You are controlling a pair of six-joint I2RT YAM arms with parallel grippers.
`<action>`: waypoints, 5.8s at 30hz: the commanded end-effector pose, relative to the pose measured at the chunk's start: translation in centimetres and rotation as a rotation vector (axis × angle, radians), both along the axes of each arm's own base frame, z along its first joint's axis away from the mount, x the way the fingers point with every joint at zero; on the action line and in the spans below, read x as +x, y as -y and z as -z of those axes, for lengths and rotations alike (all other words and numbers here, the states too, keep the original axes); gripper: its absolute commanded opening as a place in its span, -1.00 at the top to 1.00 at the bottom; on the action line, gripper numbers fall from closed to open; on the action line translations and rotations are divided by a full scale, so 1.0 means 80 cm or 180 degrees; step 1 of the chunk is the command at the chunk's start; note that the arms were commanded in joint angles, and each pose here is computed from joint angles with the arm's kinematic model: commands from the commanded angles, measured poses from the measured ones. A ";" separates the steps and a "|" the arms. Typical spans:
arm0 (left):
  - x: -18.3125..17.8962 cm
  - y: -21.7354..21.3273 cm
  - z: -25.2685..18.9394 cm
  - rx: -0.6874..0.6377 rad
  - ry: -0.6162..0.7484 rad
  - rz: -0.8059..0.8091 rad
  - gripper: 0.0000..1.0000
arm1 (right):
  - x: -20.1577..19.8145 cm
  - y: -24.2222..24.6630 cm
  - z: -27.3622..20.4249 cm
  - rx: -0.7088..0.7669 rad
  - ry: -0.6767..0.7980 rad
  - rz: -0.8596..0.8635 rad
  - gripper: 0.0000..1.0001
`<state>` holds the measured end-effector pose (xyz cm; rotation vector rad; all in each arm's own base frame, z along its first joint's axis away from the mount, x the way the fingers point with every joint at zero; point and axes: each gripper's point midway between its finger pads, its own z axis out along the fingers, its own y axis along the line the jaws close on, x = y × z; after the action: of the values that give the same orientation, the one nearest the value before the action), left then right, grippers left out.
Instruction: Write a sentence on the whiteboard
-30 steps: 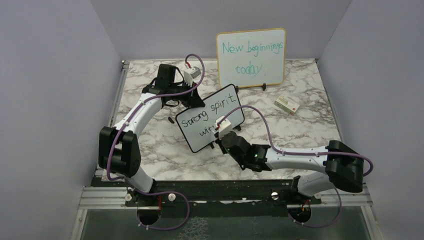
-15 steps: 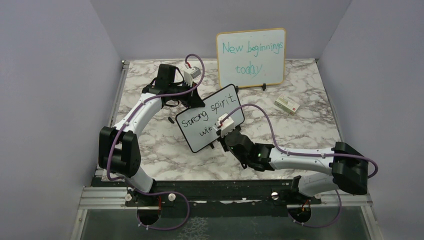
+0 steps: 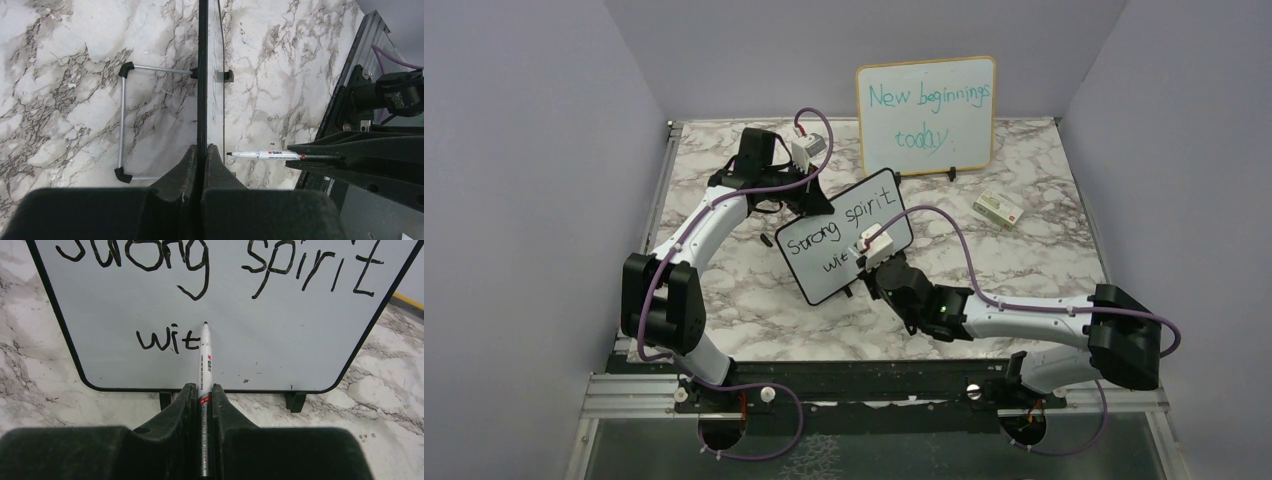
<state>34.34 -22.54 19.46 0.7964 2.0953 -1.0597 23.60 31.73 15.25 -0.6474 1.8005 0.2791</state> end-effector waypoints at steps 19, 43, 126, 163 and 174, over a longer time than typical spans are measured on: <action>-0.008 -0.009 0.035 0.0269 -0.0125 -0.0041 1.00 | 0.019 -0.010 -0.007 0.0096 0.0058 0.0108 0.99; -0.008 -0.009 0.033 0.0269 -0.0110 -0.0045 1.00 | 0.015 -0.004 0.010 -0.0033 -0.0102 0.0091 0.99; -0.007 -0.009 0.031 0.0267 -0.0094 -0.0050 1.00 | 0.012 0.027 0.027 -0.0149 -0.0291 0.0245 0.99; -0.008 -0.010 0.031 0.0263 -0.0103 -0.0052 1.00 | 0.026 0.031 -0.011 -0.0038 0.0003 0.0306 0.99; -0.009 -0.009 0.030 0.0253 -0.0101 -0.0039 1.00 | 0.032 0.020 -0.006 -0.0006 -0.0013 0.0255 0.99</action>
<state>34.34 -22.55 19.47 0.7965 2.0949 -1.0596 25.44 29.49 14.97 -0.6038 1.8531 0.2098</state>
